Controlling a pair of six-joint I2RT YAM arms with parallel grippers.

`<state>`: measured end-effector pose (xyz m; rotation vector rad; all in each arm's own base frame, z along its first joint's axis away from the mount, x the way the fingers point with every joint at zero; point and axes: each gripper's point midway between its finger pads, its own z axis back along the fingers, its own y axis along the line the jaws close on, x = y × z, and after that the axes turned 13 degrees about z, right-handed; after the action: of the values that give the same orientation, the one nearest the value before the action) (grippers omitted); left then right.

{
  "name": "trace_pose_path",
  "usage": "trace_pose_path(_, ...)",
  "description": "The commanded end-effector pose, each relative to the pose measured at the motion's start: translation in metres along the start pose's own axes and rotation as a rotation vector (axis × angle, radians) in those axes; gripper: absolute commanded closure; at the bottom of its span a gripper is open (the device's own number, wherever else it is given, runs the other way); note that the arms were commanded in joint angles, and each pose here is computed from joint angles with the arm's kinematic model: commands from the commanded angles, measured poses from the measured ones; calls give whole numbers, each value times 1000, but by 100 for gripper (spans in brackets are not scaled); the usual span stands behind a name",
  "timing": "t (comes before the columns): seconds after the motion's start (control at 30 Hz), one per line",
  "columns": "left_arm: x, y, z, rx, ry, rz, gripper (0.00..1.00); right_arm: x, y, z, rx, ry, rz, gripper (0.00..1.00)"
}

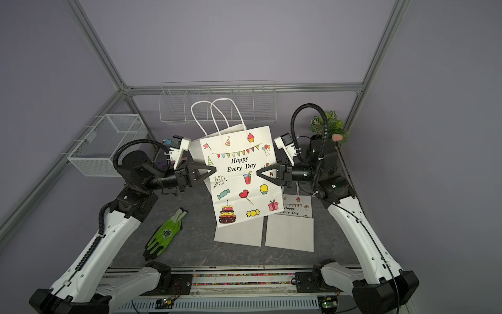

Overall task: Put away the paper bag
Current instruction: Press the paper bag.

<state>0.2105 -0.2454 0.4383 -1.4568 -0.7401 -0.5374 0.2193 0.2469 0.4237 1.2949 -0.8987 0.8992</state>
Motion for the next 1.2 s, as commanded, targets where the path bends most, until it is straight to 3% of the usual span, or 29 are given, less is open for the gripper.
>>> trace_pose_path(0.0, -5, -4, 1, -8, 12, -37, 100, -1, 14, -1, 60, 9, 16, 66)
trace_pose_path(0.27, -13, -1, 3, 12, 33, -54, 100, 9, 19, 12, -11, -4, 52, 62)
trace_pose_path(0.5, -16, 5, 2, 23, 38, -43, 100, 13, 22, 12, -2, -12, 41, 83)
trace_pose_path(0.67, -13, 12, 1, 40, 30, -28, 100, 12, 21, 12, -2, -10, 34, 92)
trace_pose_path(0.8, -9, 16, 3, 86, 5, -29, 72, 13, 24, 14, -13, -12, 47, 93)
trace_pose_path(0.9, 13, 36, 32, 322, -112, -49, 54, 16, 27, 17, -11, -16, 56, 93)
trace_pose_path(0.97, 33, 42, 68, 442, -261, -48, 34, 19, 27, 21, -16, -24, 62, 93)
trace_pose_path(1.07, 48, 37, 107, 487, -427, -44, 9, 29, 25, 26, -7, -45, 61, 93)
trace_pose_path(1.17, 51, 36, 112, 448, -454, -25, 0, 43, 21, 31, 24, -70, 54, 93)
